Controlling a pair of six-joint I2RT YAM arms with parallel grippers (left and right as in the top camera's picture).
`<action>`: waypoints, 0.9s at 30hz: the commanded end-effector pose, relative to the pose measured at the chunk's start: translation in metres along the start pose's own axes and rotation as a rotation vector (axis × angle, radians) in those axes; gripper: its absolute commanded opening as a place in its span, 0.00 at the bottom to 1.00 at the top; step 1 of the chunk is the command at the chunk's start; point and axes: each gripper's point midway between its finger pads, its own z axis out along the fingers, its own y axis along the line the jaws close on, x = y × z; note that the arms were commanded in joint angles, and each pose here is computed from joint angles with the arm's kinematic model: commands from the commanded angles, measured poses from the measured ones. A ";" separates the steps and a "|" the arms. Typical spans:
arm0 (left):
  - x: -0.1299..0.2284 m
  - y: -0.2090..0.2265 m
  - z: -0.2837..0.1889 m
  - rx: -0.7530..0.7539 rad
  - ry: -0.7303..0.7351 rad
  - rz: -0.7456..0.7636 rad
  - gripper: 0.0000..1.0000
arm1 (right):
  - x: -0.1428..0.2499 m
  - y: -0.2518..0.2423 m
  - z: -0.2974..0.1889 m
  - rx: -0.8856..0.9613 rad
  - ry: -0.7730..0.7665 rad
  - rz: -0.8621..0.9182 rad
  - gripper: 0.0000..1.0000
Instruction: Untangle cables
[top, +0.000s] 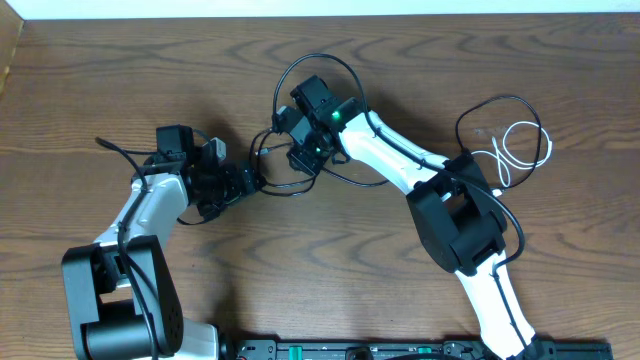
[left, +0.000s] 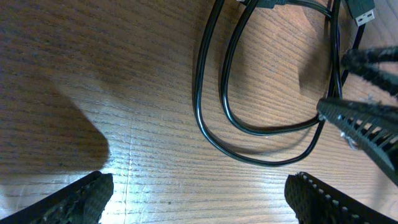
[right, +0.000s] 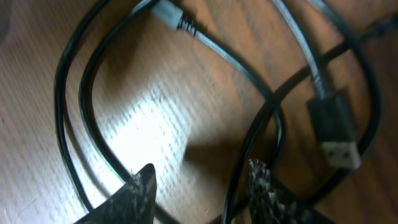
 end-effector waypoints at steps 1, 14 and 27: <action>0.002 0.004 0.002 -0.010 0.007 -0.008 0.93 | 0.008 0.002 0.005 -0.010 0.032 0.007 0.40; 0.002 0.004 0.002 -0.010 0.007 -0.008 0.93 | 0.017 0.025 0.009 -0.036 0.086 -0.016 0.28; 0.002 0.004 0.002 -0.010 0.007 -0.008 0.93 | 0.018 0.025 0.012 0.002 0.100 -0.030 0.29</action>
